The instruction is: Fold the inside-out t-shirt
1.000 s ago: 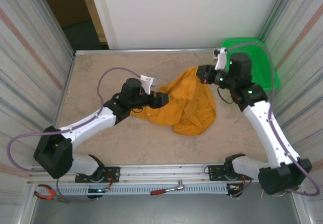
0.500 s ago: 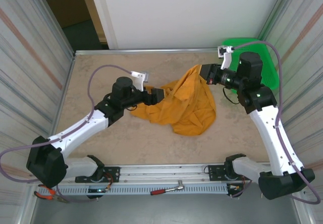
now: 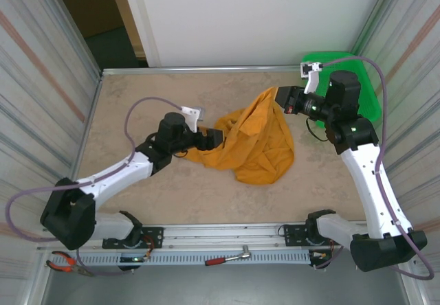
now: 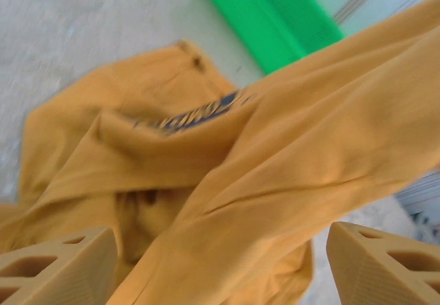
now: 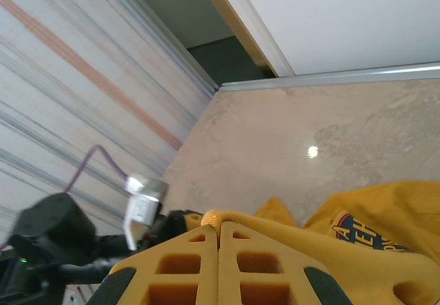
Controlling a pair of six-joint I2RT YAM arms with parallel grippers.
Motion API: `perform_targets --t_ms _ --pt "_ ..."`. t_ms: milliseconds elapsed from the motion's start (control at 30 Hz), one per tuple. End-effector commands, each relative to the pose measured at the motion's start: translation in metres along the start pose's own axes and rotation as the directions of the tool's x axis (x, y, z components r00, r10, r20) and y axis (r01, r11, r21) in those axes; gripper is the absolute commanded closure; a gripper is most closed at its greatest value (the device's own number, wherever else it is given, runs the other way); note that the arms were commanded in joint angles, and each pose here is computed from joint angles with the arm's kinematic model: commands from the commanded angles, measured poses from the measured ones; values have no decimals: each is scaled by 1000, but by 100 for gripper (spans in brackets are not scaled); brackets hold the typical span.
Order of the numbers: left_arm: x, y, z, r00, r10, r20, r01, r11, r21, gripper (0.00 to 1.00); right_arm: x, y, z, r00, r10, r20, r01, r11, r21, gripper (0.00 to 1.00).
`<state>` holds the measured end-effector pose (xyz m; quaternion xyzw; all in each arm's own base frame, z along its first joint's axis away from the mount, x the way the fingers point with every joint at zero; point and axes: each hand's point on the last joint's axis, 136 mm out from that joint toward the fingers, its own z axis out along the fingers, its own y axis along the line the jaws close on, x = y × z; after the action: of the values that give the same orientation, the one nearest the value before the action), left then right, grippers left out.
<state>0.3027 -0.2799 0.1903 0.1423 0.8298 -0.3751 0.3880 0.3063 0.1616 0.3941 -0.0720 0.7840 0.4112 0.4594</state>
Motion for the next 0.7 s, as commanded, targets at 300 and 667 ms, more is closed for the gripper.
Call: perform_targets --t_ms 300,667 --pt "35 122 12 974 -210 -82 142 853 -502 19 -36 24 -15 994 -27 102 32 998 -49 100" --pt "73 111 76 906 -331 -262 211 893 -398 100 -57 30 -19 989 -38 142 45 998 -52 100"
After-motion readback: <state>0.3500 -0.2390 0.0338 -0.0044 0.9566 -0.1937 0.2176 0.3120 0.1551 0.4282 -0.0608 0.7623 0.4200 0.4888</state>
